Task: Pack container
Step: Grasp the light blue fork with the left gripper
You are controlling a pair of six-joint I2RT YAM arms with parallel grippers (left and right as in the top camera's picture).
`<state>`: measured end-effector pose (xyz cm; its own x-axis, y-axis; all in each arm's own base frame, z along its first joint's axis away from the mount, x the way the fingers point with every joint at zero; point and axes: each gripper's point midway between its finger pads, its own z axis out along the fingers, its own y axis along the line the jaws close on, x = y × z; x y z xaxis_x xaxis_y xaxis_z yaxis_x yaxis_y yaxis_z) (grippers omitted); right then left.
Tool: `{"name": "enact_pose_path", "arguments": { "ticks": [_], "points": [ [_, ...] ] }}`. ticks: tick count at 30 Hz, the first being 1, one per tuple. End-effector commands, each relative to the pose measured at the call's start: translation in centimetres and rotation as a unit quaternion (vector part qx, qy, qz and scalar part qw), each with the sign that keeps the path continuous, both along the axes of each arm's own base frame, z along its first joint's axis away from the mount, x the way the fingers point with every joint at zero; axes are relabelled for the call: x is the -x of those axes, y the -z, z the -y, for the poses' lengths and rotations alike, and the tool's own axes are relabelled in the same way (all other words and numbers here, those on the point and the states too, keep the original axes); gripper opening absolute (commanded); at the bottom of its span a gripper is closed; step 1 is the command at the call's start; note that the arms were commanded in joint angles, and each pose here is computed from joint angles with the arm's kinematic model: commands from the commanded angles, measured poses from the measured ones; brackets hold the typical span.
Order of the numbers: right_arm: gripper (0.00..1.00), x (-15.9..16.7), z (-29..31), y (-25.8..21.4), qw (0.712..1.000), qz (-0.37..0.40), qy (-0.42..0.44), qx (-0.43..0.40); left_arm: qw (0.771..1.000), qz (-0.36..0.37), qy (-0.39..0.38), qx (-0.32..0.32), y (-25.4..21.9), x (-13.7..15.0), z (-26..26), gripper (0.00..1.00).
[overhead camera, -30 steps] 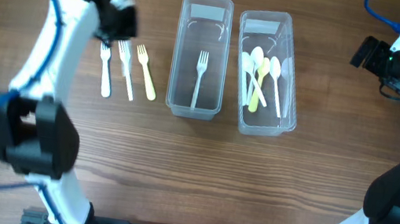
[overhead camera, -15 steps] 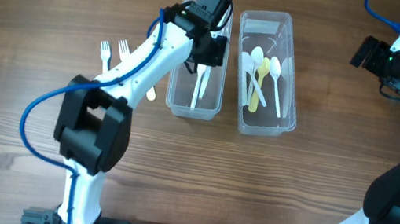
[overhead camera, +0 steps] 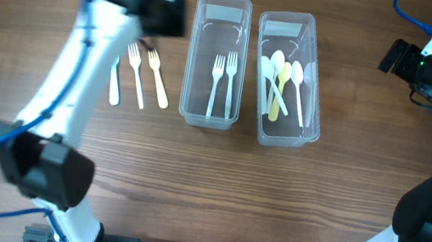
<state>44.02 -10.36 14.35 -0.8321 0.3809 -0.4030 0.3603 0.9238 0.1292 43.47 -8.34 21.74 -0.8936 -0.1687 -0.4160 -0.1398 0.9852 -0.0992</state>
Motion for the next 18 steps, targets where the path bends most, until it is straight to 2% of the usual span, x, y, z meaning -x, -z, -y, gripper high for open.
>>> {"name": "enact_pose_path", "arguments": {
  "ticks": [1, 4, 7, 9, 13, 18],
  "points": [
    [1.0, 0.0, -0.3, 0.9, 1.0, -0.008, -0.002, -0.007, 0.993, -0.079, -0.079, -0.024, 4.7, 1.1, -6.4, 0.56],
    [1.0, 0.0, -0.3, 0.9, 1.0, -0.008, -0.002, -0.007, 0.985, -0.12, -0.126, -0.022, 8.1, 1.9, -10.5, 0.59],
    [1.0, 0.0, -0.3, 0.9, 1.0, -0.008, -0.002, -0.007, 0.985, -0.152, -0.081, -0.018, 11.0, 2.2, -12.5, 0.62],
    [1.0, 0.0, -0.3, 0.9, 1.0, -0.008, -0.002, -0.007, 0.98, -0.17, -0.099, -0.004, 12.8, 2.3, -13.4, 0.61],
    [1.0, 0.0, -0.3, 0.9, 1.0, -0.008, -0.002, -0.007, 0.975, -0.176, -0.136, 0.006, 15.0, 1.6, -14.0, 0.61],
    [1.0, 0.0, -0.3, 0.9, 1.0, -0.008, -0.002, -0.007, 0.976, -0.197, -0.093, 0.014, 18.4, 0.8, -12.4, 0.57]
  ]
}}
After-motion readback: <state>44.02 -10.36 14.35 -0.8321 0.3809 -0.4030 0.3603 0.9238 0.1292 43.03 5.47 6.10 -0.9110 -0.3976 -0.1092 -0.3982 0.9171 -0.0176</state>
